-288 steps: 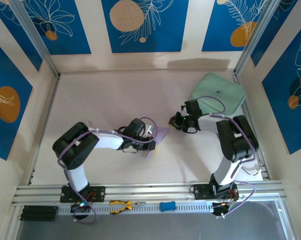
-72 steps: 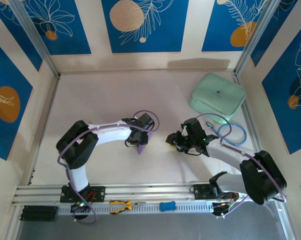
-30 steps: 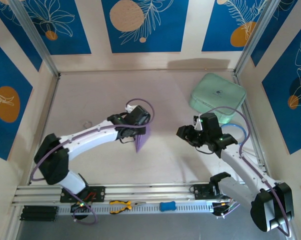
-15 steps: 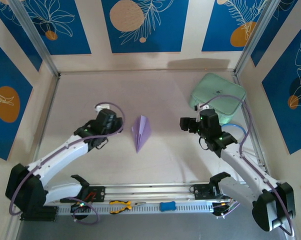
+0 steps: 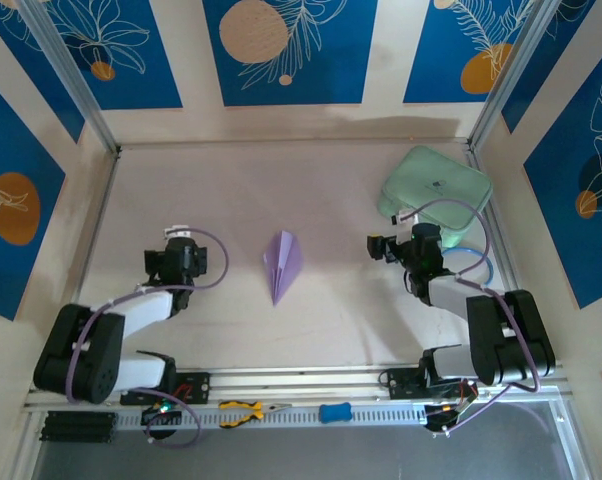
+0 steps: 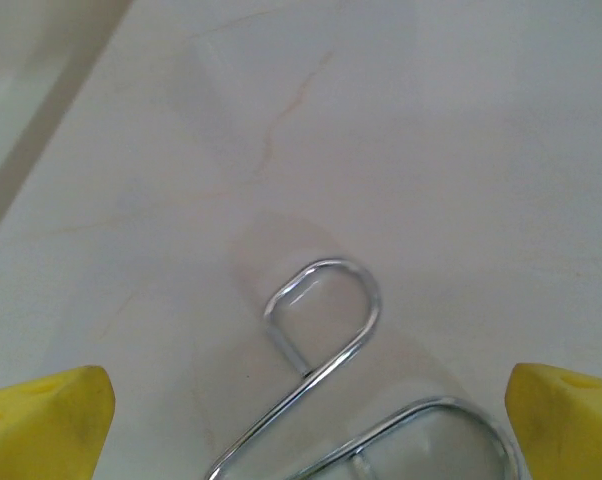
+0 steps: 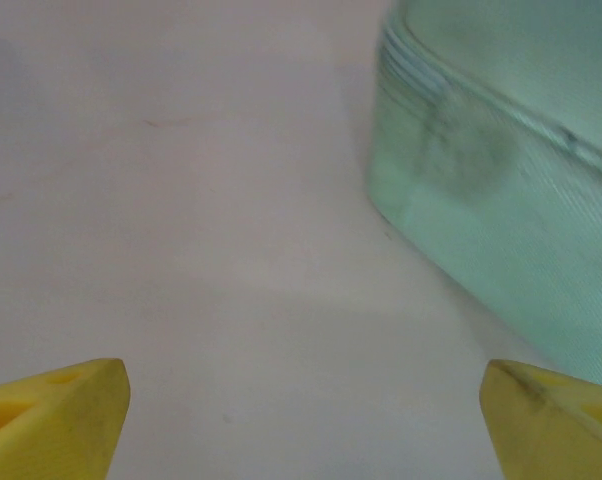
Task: Fold a paper plane with a square sheet of paper (pick it up from the middle)
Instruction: Reset both arms
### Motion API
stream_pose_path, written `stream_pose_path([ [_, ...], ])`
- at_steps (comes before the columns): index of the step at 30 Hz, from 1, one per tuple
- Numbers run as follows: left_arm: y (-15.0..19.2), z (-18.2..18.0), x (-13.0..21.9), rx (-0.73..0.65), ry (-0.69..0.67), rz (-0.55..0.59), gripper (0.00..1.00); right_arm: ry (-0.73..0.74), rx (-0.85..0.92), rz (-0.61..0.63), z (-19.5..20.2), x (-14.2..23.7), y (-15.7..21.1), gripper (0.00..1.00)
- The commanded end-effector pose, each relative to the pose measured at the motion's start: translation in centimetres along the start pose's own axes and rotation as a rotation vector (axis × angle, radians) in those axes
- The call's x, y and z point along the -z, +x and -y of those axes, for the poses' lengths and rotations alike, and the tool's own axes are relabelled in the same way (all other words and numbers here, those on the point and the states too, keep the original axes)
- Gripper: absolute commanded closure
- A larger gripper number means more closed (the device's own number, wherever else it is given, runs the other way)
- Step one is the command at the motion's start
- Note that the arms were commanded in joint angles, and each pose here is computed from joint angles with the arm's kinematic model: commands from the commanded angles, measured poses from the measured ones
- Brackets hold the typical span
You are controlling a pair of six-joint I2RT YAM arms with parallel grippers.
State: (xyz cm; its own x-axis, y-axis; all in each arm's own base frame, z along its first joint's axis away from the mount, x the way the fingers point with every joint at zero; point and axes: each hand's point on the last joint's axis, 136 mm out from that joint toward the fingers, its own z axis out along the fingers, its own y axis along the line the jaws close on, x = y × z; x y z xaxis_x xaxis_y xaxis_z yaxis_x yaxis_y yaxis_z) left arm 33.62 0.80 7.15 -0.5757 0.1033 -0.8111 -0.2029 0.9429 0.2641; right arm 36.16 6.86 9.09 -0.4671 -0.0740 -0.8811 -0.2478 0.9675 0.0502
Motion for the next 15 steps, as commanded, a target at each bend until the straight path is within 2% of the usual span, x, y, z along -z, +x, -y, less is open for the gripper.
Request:
stream_pose_path([
  [1,-6.4,1.4,-0.4,0.026,0.096,0.228,0.01,-0.111,0.110,0.155,-1.7,0.2,-2.6,0.09],
  [2,-6.9,1.9,-0.6,0.027,0.130,0.263,0.00,-0.100,0.110,0.188,-1.5,0.1,-2.7,0.09],
  [4,-7.4,2.2,-1.1,0.012,0.147,0.297,0.00,-0.092,0.076,0.167,-0.8,0.2,-2.6,0.08],
  [5,-6.6,2.1,-1.7,0.032,0.152,0.284,0.00,-0.093,0.068,0.173,-0.6,0.1,-2.7,0.08],
  [7,-5.8,1.9,-2.5,0.080,0.181,0.331,0.00,-0.070,0.028,0.146,0.4,-0.4,-2.7,0.07],
  [10,-5.2,1.5,-2.8,0.097,0.180,0.283,0.00,0.011,-0.065,0.123,3.0,-1.5,-2.3,0.07],
  [11,-5.3,1.5,-3.1,0.095,0.171,0.287,0.00,0.021,-0.099,0.172,3.8,-1.9,-2.2,0.07],
  [12,-5.1,1.4,-3.0,0.104,0.175,0.275,0.00,0.043,-0.136,0.117,4.4,-1.9,-1.2,0.04],
  [15,-5.2,1.6,-2.9,0.095,0.186,0.282,0.00,0.063,-0.120,0.121,4.4,-1.9,-1.4,0.01],
])
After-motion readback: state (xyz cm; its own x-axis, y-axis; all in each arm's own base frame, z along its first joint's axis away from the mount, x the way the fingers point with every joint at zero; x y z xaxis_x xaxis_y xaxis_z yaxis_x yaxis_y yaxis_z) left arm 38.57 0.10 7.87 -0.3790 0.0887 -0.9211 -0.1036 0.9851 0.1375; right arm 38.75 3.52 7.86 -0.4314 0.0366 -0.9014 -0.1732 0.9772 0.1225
